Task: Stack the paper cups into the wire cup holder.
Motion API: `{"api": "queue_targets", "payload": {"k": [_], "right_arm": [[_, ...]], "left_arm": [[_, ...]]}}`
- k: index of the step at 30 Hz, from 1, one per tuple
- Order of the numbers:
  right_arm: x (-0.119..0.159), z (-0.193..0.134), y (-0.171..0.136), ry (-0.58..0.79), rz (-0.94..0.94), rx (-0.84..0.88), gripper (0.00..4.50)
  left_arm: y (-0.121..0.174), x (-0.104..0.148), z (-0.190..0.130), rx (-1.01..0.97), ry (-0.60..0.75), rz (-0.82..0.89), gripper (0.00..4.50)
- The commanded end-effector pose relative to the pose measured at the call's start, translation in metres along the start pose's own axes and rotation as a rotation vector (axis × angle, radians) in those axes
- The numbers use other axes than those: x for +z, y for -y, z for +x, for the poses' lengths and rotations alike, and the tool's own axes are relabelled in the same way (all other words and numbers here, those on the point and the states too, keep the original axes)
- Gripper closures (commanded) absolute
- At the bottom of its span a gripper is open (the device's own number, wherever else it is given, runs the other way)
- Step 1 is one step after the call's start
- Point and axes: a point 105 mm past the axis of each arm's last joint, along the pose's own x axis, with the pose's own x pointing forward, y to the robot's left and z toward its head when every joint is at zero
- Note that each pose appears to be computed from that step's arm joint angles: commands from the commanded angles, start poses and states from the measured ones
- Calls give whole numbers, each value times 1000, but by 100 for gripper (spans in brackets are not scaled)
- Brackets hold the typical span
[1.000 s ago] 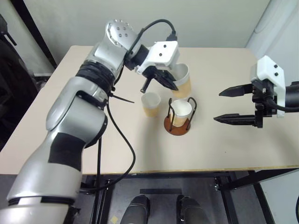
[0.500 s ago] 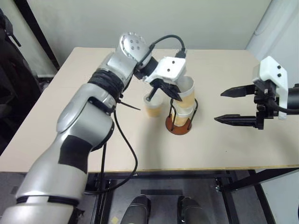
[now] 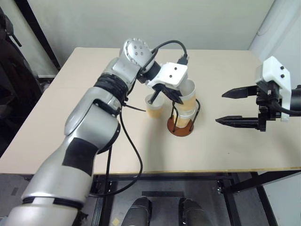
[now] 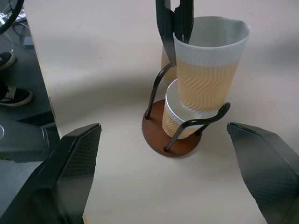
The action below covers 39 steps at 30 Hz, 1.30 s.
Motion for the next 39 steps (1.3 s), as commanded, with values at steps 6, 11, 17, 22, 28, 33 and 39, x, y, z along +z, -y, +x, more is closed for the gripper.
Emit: {"api": "queue_targets", "payload": {"k": [6, 11, 17, 22, 28, 33, 39], "right_arm": [[10, -8, 1, 8, -41, -42, 0], [10, -8, 1, 6, -41, -43, 0], [8, -9, 0, 1, -38, -46, 0], [8, -9, 0, -1, -37, -47, 0], [13, -8, 4, 33, -44, -56, 0], [35, -3, -4, 154, -36, 12, 0], [42, 5, -16, 170, -43, 108, 0]], "left_arm": [[6, -3, 4, -38, -6, 4, 442], [7, -4, 6, -38, -1, 6, 442], [5, -3, 10, -37, 7, -1, 278], [3, 0, 9, -25, 20, 2, 108], [-11, 15, -9, 69, 105, -16, 2], [-14, 17, -44, 170, 165, -76, 2], [15, -29, -75, 180, -90, -44, 2]]}}
